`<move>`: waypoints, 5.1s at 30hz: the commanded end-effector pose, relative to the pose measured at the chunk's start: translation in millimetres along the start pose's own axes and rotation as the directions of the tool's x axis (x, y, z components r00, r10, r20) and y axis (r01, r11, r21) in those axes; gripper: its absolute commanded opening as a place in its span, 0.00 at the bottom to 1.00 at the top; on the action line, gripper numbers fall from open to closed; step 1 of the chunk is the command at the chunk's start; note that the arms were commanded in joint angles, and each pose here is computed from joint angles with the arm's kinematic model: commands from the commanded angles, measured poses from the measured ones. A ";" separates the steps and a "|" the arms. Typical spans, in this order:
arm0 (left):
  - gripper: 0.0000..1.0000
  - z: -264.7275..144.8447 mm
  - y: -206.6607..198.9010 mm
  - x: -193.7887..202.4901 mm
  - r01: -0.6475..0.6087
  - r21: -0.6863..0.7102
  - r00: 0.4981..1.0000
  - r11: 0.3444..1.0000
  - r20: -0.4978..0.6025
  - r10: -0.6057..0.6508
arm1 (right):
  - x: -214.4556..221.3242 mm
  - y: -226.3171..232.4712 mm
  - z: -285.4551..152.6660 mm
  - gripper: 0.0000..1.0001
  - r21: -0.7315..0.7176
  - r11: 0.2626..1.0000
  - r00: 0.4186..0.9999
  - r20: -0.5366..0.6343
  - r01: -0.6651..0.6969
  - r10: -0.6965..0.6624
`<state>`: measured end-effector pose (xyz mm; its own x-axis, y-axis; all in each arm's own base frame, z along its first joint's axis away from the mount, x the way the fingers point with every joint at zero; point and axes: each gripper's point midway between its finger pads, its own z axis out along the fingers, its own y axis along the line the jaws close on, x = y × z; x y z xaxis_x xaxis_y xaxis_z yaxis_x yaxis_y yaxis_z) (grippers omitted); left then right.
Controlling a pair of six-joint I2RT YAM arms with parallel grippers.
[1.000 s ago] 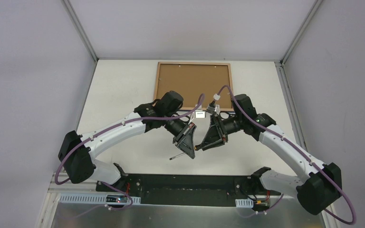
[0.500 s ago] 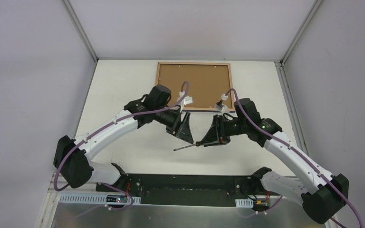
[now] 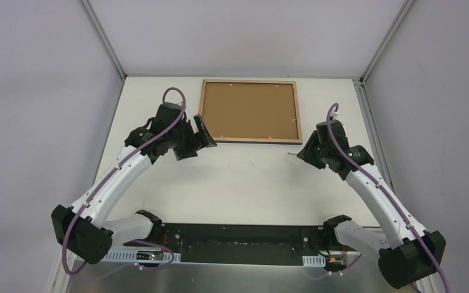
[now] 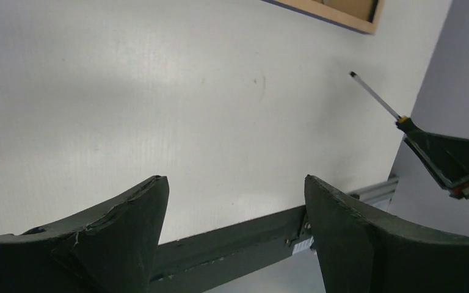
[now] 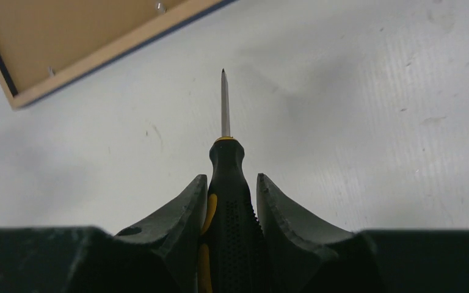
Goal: Take the photo out of the frame
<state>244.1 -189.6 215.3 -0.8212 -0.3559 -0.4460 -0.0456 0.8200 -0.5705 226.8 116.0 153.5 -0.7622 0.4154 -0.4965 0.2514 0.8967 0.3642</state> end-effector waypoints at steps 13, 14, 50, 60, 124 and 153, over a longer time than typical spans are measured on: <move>0.71 91.6 85.3 -89.4 0.000 -0.349 0.999 0.937 -0.042 -0.015 | -97.8 8.7 39.3 0.00 0.038 0.998 0.984 0.169 0.042 -0.047; 0.70 98.9 90.0 -93.4 -0.016 -0.360 0.999 0.933 -0.054 -0.004 | -99.8 8.8 40.6 0.00 0.043 0.998 0.984 0.171 0.042 -0.049; 0.36 202.0 134.7 -86.3 -0.104 -0.237 0.944 0.966 -0.328 0.021 | -145.2 6.8 100.7 0.00 0.177 0.976 0.985 0.098 0.127 -0.146; 0.21 199.2 142.6 -71.1 -0.118 -0.241 0.927 0.963 -0.374 0.020 | -153.8 7.7 114.5 0.00 0.191 0.972 0.981 0.117 0.134 -0.158; 0.46 126.2 149.1 -56.9 -0.008 -0.325 0.932 0.946 -0.344 -0.110 | -68.7 -21.5 112.1 0.00 0.065 0.992 0.987 -0.131 0.106 -0.097; 0.01 171.7 192.1 -55.2 -0.134 -0.471 0.924 0.872 -0.377 -0.061 | -36.6 -46.2 100.9 0.00 0.090 0.983 0.981 -0.122 0.162 -0.151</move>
<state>395.6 -116.2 24.0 -0.9630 -0.2269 -0.1454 -0.1884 0.9525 -0.2391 310.9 86.1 73.7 -0.8674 0.2642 -0.4216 0.1673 0.9529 0.2530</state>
